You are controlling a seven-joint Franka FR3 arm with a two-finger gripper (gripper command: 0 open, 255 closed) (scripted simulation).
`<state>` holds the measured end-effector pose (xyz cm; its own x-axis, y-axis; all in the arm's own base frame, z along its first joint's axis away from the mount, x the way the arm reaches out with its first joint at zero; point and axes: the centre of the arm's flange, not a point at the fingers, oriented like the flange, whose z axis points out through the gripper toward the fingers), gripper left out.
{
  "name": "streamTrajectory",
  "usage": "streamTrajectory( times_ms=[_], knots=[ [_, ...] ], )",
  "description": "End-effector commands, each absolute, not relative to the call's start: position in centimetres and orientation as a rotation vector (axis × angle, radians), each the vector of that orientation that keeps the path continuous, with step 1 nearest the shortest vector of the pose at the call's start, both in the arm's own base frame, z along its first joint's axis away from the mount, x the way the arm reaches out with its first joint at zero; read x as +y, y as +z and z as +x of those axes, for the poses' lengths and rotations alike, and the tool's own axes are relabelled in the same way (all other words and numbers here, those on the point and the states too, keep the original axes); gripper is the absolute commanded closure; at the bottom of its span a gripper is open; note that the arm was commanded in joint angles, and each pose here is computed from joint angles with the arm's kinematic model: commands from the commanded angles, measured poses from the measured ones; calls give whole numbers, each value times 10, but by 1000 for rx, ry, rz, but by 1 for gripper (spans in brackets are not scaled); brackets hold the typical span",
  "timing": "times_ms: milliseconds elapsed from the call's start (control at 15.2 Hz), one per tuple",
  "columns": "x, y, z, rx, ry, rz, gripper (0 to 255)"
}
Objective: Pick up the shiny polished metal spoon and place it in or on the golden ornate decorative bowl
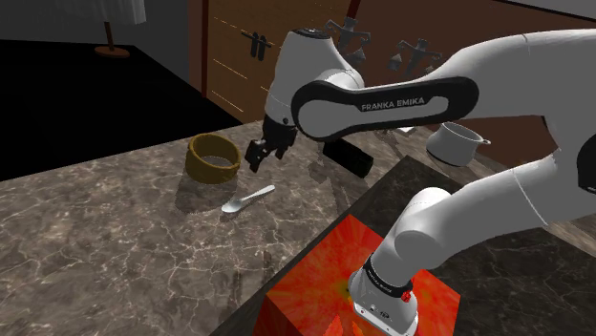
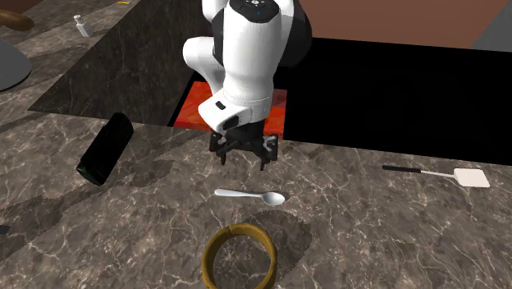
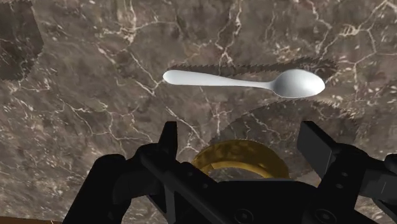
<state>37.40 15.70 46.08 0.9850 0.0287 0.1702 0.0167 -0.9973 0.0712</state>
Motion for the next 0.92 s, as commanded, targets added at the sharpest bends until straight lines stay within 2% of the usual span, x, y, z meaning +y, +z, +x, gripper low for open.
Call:
streamTrajectory(
  times_ms=[0,528,858],
  knots=[
    [173,441,380,14,260,3068,0],
    [242,372,409,-59,241,3092,0],
    [241,345,413,-59,241,3092,0]
  ],
)
